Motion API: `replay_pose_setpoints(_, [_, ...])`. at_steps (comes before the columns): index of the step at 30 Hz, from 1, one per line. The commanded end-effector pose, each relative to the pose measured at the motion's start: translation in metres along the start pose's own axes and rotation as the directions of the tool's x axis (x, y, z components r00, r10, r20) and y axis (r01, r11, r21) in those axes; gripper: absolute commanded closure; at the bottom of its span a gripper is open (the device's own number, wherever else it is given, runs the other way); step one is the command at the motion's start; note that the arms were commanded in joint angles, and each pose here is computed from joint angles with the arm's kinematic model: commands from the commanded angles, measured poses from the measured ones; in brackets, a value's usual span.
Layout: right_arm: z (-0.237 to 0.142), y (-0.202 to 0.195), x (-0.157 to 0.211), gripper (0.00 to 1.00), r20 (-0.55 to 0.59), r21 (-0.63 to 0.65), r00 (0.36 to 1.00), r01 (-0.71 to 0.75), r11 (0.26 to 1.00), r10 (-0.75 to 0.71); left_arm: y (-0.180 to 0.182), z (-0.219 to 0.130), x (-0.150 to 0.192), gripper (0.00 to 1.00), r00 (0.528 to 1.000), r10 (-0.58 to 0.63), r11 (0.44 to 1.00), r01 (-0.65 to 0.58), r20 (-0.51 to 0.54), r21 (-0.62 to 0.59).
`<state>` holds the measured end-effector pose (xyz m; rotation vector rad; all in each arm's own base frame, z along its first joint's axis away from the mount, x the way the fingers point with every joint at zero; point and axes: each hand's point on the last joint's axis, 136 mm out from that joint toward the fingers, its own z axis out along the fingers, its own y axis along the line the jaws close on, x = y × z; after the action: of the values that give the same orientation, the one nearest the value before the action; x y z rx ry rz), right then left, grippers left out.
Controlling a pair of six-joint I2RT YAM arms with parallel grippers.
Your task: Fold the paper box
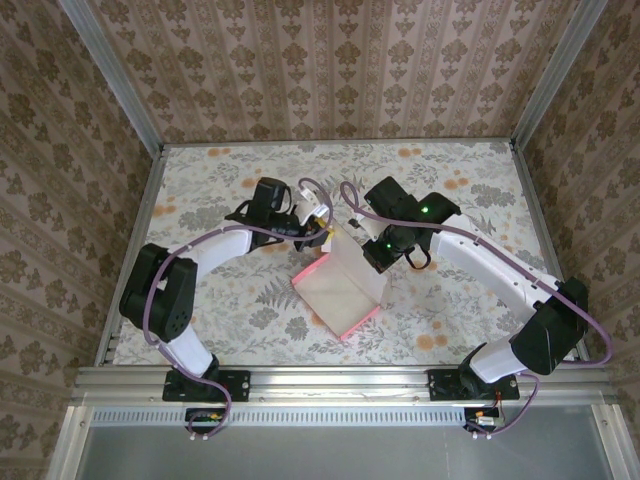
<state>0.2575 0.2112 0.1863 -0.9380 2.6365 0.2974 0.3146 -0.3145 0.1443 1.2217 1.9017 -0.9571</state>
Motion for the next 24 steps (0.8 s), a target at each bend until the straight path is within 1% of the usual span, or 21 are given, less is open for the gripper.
replay_pose_setpoints(1, [-0.002, -0.006, -0.006, 1.0, 0.022, 0.042, 1.0, 0.001, 0.999, -0.002, 0.004, -0.006, -0.005, 0.85, 0.999, 0.024, 0.996, -0.028, -0.046, -0.09])
replay_pose_setpoints(4, [-0.004, -0.011, -0.012, 0.96, 0.058, 0.073, 0.997, -0.046, 0.996, 0.042, 0.005, -0.01, -0.003, 0.85, 0.997, 0.014, 0.986, -0.025, -0.072, -0.164])
replay_pose_setpoints(5, [-0.005, -0.011, -0.014, 0.92, 0.072, 0.072, 0.996, -0.064, 0.995, 0.059, 0.004, -0.012, -0.004, 0.85, 0.997, 0.016, 0.983, -0.029, -0.071, -0.181])
replay_pose_setpoints(6, [-0.007, -0.012, -0.017, 0.85, 0.089, 0.075, 0.993, -0.087, 0.993, 0.08, 0.004, -0.014, -0.004, 0.85, 0.998, 0.012, 0.979, -0.025, -0.067, -0.201])
replay_pose_setpoints(7, [-0.009, -0.012, -0.019, 0.78, 0.113, 0.074, 0.988, -0.115, 0.991, 0.106, 0.004, -0.015, -0.003, 0.87, 0.998, 0.007, 0.975, -0.021, -0.062, -0.22])
replay_pose_setpoints(9, [-0.012, -0.01, -0.021, 0.66, 0.157, 0.052, 0.976, -0.16, 0.986, 0.15, 0.001, -0.018, -0.001, 0.94, 0.998, -0.006, 0.968, -0.008, -0.056, -0.25])
replay_pose_setpoints(10, [-0.01, -0.01, -0.021, 0.62, 0.165, 0.045, 0.97, -0.187, 0.981, 0.178, 0.001, -0.019, 0.0, 0.96, 0.998, -0.017, 0.964, 0.002, -0.054, -0.265])
replay_pose_setpoints(11, [-0.021, -0.008, -0.02, 0.57, 0.215, 0.027, 0.955, -0.213, 0.977, 0.203, 0.0, -0.021, 0.002, 0.96, 0.998, -0.026, 0.96, 0.01, -0.055, -0.28])
replay_pose_setpoints(13, [-0.026, -0.007, -0.016, 0.5, 0.256, -0.005, 0.932, -0.263, 0.965, 0.255, 0.0, -0.025, 0.007, 0.94, 0.997, -0.048, 0.945, 0.028, -0.053, -0.325])
replay_pose_setpoints(14, [-0.029, -0.007, -0.012, 0.48, 0.273, -0.023, 0.919, -0.288, 0.957, 0.283, -0.001, -0.027, 0.01, 0.95, 0.997, -0.062, 0.942, 0.042, -0.049, -0.333])
replay_pose_setpoints(17, [-0.031, -0.011, 0.003, 0.47, 0.298, -0.041, 0.893, -0.341, 0.939, 0.337, -0.004, -0.033, 0.016, 0.94, 0.994, -0.107, 0.929, 0.091, -0.025, -0.36])
replay_pose_setpoints(20, [-0.025, -0.021, 0.021, 0.46, 0.291, -0.04, 0.883, -0.373, 0.927, 0.368, -0.007, -0.034, 0.025, 0.94, 0.99, -0.137, 0.922, 0.119, -0.024, -0.37])
replay_pose_setpoints(24, [-0.016, -0.032, 0.035, 0.46, 0.281, -0.007, 0.879, -0.399, 0.917, 0.385, -0.008, -0.036, 0.038, 0.94, 0.981, -0.187, 0.909, 0.152, -0.052, -0.387])
